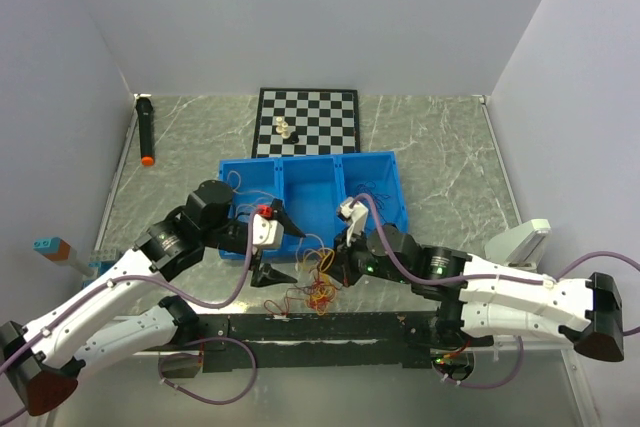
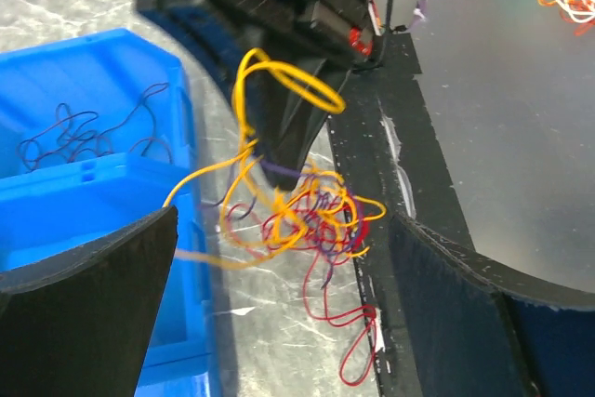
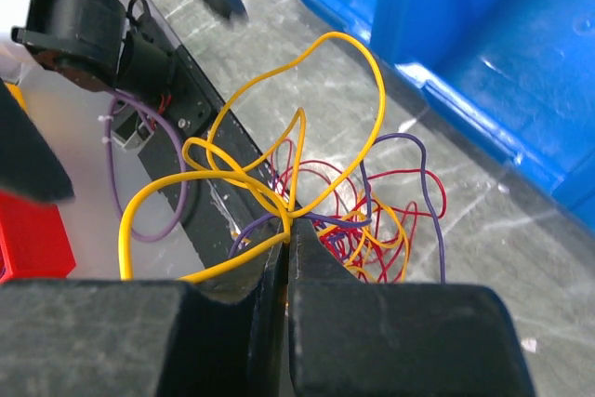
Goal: Untangle the cables
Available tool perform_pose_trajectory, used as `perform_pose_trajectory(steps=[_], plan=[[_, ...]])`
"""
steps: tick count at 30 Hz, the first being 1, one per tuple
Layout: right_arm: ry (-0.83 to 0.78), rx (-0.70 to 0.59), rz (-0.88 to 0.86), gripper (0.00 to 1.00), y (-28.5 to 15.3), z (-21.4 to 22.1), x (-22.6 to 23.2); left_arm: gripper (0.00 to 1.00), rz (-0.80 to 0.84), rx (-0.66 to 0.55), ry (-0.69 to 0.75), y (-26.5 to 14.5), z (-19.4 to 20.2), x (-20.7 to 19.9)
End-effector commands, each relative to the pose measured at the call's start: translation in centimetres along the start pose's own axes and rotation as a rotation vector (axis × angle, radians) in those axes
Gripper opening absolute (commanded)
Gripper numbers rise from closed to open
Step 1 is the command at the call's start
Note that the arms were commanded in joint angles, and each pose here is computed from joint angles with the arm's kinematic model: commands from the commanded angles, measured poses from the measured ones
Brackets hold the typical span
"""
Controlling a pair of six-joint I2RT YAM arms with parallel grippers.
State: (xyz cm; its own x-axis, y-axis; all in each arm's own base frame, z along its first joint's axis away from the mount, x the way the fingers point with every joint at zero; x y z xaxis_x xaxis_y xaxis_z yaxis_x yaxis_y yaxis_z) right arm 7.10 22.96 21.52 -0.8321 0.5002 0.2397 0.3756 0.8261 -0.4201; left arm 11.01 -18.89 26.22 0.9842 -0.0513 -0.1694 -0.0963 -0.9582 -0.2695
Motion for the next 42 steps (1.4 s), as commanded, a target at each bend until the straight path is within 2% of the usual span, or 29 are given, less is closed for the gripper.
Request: perform_pose_trajectory(steps=[1, 3, 5, 7, 10, 11, 16, 17, 20, 21, 25, 29, 34, 35, 39, 40, 42], plan=[[-0.033, -0.108, -0.041, 0.0, 0.3, -3.5, 1.1, 0.98, 0.05, -0.021, 0.035, 0.3, -1.1, -0.4], [-0.04, -0.116, -0.049, 0.0, 0.4, -3.9, 1.3, 0.96, 0.015, -0.022, 0.012, 0.4, -1.1, -0.1], [-0.048, -0.121, -0.05, 0.0, 0.4, -4.2, 1.3, 0.89, 0.003, -0.035, 0.0, 0.6, -1.3, 0.0], [-0.053, -0.13, -0.05, 0.0, 0.3, -4.5, 1.4, 0.75, -0.018, -0.043, 0.002, 0.7, -1.4, 0.3], [-0.06, -0.133, -0.058, 0.0, 0.2, -4.8, 1.5, 0.47, -0.09, -0.058, 0.008, 0.7, -1.5, 1.1], [-0.061, -0.139, -0.061, 0.0, 0.2, -5.0, 1.6, 0.42, -0.1, -0.062, 0.011, 0.7, -1.5, 1.3], [-0.065, -0.139, -0.086, 0.0, 0.1, -5.1, 1.9, 0.41, -0.129, -0.074, 0.035, 0.8, -2.1, 1.7], [-0.064, -0.138, -0.083, 0.0, 0.1, -5.1, 1.8, 0.35, -0.162, -0.084, 0.059, 0.6, -2.6, 2.1], [-0.063, -0.139, -0.087, 0.0, 0.0, -5.0, 1.9, 0.07, -0.271, -0.094, 0.092, 0.0, -4.0, 3.1], [-0.064, -0.135, -0.082, 0.0, -0.1, -5.0, 1.8, 0.01, -0.282, -0.09, 0.105, -0.1, -4.4, 3.3], [-0.064, -0.12, -0.078, 0.01, -0.1, -4.6, 1.7, 0.01, -0.292, -0.14, 0.133, -1.1, -7.0, 2.8], [-0.053, -0.112, -0.071, 0.01, -0.2, -4.2, 1.5, 0.01, -0.232, -0.127, 0.148, -1.8, -7.3, 1.6], [-0.038, -0.093, -0.065, 0.05, 0.0, -3.4, 1.3, 0.01, -0.275, -0.181, 0.159, -2.8, -8.2, 1.8], [-0.038, -0.083, -0.062, 0.08, 0.1, -3.2, 1.3, 0.01, -0.278, -0.193, 0.167, -2.9, -8.5, 1.7], [-0.037, -0.027, -0.046, 0.43, 0.5, -2.0, 0.9, 0.01, -0.328, -0.254, 0.225, -4.1, -11.0, 1.6], [-0.033, -0.015, -0.043, 0.5, 0.6, -1.6, 0.8, 0.01, -0.339, -0.274, 0.252, -4.6, -12.2, 1.3], [-0.023, -0.001, -0.033, 0.55, 0.7, -0.9, 0.6, 0.01, -0.357, -0.292, 0.296, -5.5, -14.0, 0.9]])
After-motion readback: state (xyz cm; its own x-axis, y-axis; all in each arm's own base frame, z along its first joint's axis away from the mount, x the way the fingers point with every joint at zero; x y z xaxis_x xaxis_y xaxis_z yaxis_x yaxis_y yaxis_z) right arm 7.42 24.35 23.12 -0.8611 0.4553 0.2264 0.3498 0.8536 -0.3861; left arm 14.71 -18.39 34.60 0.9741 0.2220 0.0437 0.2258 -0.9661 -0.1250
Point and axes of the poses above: each gripper's point midway between its finger pads, its own y axis out along the fingers, its own x axis along the line the jaws close on, z = x × y, the point moved 8 cm from there along -y, back along the fingers, and after that the axes turned 15 degrees about -y, right-handed, at the moved point
